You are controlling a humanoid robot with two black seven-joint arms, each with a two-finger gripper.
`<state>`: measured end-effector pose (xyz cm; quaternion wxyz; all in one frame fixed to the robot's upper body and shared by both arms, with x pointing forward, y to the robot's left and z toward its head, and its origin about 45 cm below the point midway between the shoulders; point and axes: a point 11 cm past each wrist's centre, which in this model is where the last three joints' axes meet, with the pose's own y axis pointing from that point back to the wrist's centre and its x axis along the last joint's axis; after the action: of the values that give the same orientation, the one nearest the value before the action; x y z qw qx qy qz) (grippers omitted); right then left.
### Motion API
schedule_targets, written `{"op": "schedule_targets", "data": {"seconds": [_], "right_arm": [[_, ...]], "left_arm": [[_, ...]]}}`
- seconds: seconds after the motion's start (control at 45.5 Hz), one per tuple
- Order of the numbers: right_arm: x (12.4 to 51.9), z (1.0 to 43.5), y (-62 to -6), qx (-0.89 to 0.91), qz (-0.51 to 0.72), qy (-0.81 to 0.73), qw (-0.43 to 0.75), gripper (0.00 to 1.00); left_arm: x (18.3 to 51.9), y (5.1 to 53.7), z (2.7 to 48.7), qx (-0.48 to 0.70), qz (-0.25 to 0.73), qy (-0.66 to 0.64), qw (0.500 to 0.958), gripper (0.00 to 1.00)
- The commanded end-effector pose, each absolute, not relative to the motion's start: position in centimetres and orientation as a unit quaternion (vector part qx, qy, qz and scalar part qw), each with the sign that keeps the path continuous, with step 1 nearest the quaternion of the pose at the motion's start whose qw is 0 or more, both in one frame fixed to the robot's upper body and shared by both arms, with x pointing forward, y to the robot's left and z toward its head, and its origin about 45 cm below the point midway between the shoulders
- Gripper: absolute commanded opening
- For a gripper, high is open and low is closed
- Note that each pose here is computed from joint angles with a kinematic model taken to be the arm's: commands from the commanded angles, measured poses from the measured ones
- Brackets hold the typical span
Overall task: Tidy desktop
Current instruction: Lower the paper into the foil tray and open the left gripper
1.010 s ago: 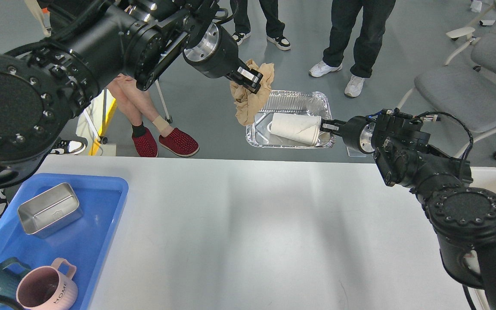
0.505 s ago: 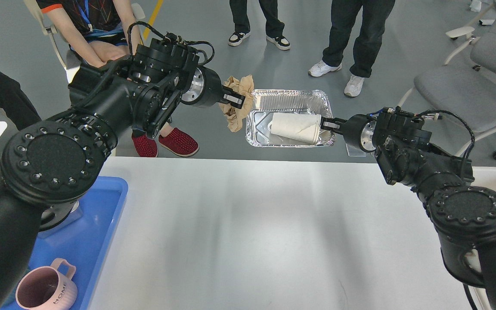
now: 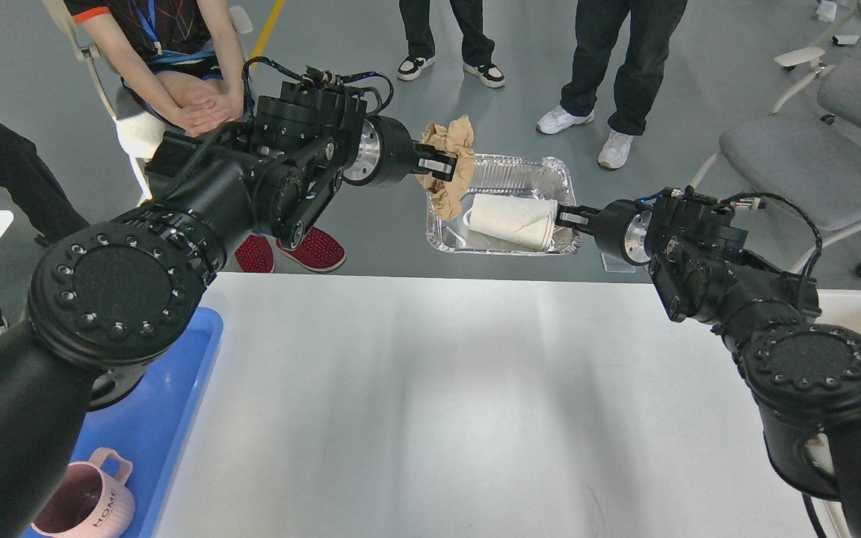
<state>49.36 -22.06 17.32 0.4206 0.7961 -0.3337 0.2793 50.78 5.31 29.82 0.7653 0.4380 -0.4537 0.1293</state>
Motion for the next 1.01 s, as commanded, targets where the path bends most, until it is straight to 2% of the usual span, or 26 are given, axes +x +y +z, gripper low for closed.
{"op": "schedule_targets", "data": {"seconds": [0.0,0.439,0.527,0.659,0.725,0.746,0.988], "right_arm": [[49.4,17.4,-21.6,0.798,0.28,-0.331,0.418,0.0],[49.7,18.1,-21.2,0.8,0.284,-0.329,0.414,0.0],[49.8,18.2,-21.0,0.8,0.285,-0.329,0.413,0.0],[49.8,18.2,-21.1,0.8,0.285,-0.33,0.413,0.0],[49.8,18.2,-21.1,0.8,0.285,-0.33,0.413,0.0],[49.8,18.3,-21.2,0.8,0.285,-0.331,0.413,0.0],[49.8,18.3,-21.3,0.799,0.285,-0.331,0.413,0.0]], "left_arm": [[50.6,5.6,28.4,0.438,0.132,-0.449,0.767,0.04],[50.5,5.9,27.5,0.444,0.136,-0.446,0.765,0.07],[50.4,6.1,26.9,0.449,0.136,-0.44,0.765,0.22],[50.4,6.3,26.7,0.458,0.14,-0.433,0.764,0.6],[50.4,6.2,26.7,0.456,0.14,-0.43,0.766,0.82],[50.4,6.3,26.7,0.455,0.142,-0.429,0.767,0.86],[50.6,6.0,27.5,0.445,0.15,-0.427,0.773,0.95]]}}
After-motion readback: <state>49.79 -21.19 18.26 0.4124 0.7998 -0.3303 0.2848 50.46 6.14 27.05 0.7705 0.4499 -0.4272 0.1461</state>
